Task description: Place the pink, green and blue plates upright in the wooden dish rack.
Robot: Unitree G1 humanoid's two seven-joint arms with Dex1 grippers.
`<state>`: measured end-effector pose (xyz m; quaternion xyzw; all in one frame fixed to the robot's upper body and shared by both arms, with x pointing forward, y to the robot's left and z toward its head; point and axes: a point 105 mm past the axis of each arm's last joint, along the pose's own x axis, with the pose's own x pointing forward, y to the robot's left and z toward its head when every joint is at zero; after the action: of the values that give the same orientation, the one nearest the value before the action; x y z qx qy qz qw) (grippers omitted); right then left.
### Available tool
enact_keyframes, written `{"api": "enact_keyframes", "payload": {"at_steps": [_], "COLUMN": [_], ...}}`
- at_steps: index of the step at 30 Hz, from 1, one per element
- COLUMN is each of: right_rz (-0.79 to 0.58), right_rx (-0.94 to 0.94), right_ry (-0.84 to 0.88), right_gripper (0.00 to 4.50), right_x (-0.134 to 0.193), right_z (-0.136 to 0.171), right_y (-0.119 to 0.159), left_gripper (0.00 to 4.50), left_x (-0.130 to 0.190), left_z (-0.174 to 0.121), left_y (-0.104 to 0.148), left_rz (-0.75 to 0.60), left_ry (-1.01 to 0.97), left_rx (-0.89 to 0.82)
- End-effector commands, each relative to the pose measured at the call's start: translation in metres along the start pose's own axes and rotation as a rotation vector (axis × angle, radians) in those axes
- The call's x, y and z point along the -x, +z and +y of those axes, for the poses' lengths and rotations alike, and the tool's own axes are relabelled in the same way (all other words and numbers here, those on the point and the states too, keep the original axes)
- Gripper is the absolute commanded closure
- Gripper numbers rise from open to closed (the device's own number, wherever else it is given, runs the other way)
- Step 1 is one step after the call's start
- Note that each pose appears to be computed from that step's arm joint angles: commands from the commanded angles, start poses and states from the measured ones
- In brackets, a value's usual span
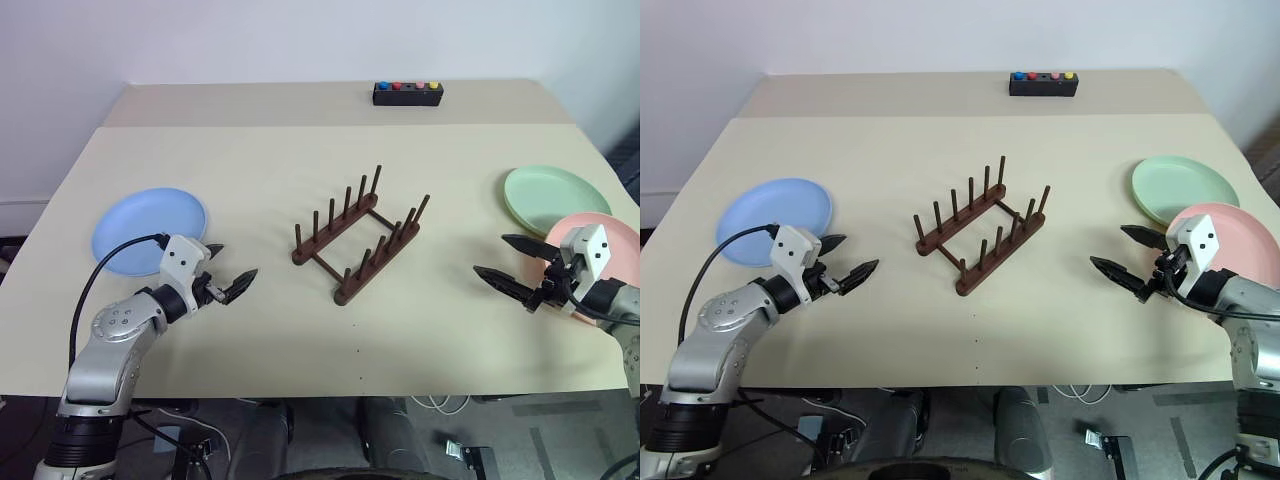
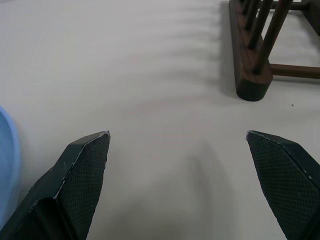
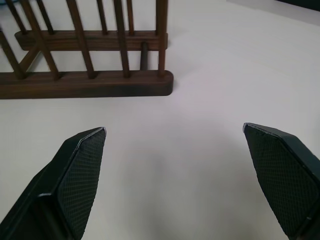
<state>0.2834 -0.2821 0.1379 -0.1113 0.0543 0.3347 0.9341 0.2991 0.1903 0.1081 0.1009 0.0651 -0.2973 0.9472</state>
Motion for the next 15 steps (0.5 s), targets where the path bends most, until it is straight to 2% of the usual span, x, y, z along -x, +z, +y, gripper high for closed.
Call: {"api": "enact_keyframes", "payload": {"at_steps": [1, 7, 11, 15], "right_rz": [-0.037, -0.052, -0.068, -0.058], "right_rx": [0.033, 0.009, 0.004, -0.004], "right_ry": [-0.002, -0.003, 0.008, -0.004], "right_gripper": [0.01, 0.01, 0.01, 0.01], "right_x": [-0.001, -0.008, -0.012, -0.01], "right_z": [0.006, 0.025, 0.04, 0.052], "right_y": [0.012, 0.008, 0.013, 0.01], "left_gripper": [0.0, 0.0, 0.0, 0.0], "left_x": [0.004, 0.01, -0.013, -0.045], "left_z": [-0.013, -0.055, -0.092, -0.11], "left_y": [0.007, -0.009, -0.012, -0.014], "left_rz": [-0.014, 0.083, 0.1, 0.094], "left_ry": [-0.082, -0.315, -0.443, -0.435], "left_rx": [-0.003, 0.011, -0.036, -0.096]}}
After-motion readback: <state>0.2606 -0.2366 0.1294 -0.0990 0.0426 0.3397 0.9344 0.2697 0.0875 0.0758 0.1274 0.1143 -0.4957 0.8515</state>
